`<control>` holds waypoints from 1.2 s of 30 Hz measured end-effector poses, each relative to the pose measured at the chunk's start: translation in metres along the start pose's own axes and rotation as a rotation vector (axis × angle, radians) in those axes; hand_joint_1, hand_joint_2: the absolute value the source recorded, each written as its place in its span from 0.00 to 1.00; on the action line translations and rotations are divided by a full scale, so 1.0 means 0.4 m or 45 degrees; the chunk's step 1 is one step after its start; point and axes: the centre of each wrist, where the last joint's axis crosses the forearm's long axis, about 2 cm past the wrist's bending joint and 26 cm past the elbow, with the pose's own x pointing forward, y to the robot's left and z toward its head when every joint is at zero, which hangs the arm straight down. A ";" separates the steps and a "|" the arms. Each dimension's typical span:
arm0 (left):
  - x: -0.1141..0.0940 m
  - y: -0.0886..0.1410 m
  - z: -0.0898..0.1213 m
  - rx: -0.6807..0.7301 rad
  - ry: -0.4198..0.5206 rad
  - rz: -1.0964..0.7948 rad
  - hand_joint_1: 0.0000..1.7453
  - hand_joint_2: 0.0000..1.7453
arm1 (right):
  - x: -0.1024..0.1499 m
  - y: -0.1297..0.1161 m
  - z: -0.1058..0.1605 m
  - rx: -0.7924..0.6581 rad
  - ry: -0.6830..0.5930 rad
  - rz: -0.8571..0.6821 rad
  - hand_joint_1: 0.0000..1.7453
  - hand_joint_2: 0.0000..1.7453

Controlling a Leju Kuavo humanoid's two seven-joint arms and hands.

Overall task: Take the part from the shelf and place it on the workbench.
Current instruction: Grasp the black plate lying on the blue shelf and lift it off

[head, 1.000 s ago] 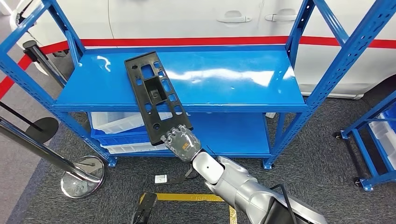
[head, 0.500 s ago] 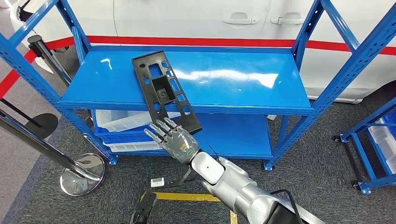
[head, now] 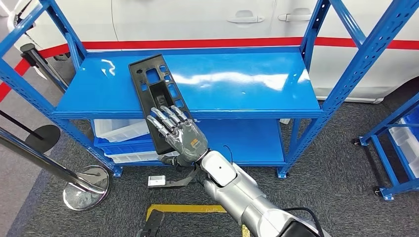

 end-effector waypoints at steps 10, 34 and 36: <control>0.006 0.003 -0.003 0.017 -0.026 -0.014 0.00 0.00 | 0.050 0.007 -0.008 -0.035 -0.006 -0.156 0.00 1.00; 0.009 0.004 -0.005 0.013 -0.063 -0.016 0.00 0.00 | 0.065 0.012 -0.019 -0.025 -0.039 -0.201 0.00 1.00; 0.007 0.004 -0.004 0.011 -0.069 -0.016 0.00 0.00 | 0.065 0.013 -0.019 -0.023 -0.043 -0.203 0.00 1.00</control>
